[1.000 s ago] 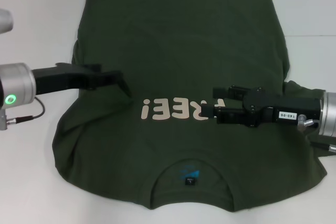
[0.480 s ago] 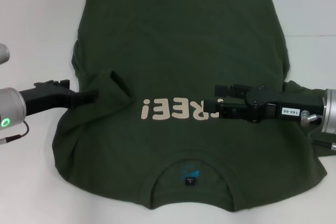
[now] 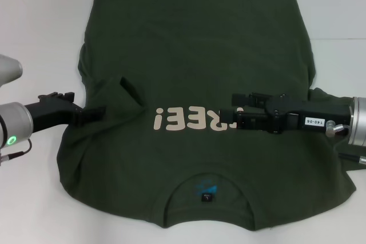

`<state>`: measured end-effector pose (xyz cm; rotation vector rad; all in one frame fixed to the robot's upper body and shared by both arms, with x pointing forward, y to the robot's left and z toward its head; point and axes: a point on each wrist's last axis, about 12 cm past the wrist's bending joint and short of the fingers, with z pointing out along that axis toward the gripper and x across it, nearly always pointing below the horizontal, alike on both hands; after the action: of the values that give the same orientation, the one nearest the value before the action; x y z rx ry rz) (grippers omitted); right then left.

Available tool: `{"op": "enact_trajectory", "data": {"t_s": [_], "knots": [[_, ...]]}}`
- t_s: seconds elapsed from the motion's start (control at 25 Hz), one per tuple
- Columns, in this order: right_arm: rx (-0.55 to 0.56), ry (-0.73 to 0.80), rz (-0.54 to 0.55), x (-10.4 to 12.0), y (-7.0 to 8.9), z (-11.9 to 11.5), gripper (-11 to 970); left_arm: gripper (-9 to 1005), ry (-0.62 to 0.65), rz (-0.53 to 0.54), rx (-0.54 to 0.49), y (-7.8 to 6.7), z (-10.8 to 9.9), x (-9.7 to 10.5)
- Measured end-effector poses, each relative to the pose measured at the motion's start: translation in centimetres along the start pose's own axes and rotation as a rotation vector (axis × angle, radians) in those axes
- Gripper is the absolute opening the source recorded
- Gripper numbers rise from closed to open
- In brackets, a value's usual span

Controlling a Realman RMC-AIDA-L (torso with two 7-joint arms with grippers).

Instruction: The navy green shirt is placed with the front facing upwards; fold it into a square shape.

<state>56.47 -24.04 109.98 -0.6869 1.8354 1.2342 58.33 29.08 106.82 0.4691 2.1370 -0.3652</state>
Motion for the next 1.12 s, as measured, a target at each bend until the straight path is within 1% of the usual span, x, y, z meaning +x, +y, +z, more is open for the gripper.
{"op": "enact_trajectory", "data": {"t_s": [0.32, 0.72, 0.92, 1.12], "knots": [[0.000, -0.002, 0.000, -0.03, 0.00, 0.01, 879, 907, 0.019, 0.021, 0.026, -0.73, 0.63, 0.03], [0.006, -0.004, 0.005, 0.13, -0.05, -0.20, 876, 907, 0.022, 0.020, 0.026, -0.73, 0.72, 0.07], [0.005, -0.003, 0.004, 0.12, -0.05, -0.20, 875, 840, 0.020, 0.007, 0.019, -0.48, 0.58, 0.10], [0.002, 0.000, 0.002, 0.06, -0.02, -0.11, 873, 663, 0.025, 0.006, 0.016, -0.42, 0.56, 0.20]]}}
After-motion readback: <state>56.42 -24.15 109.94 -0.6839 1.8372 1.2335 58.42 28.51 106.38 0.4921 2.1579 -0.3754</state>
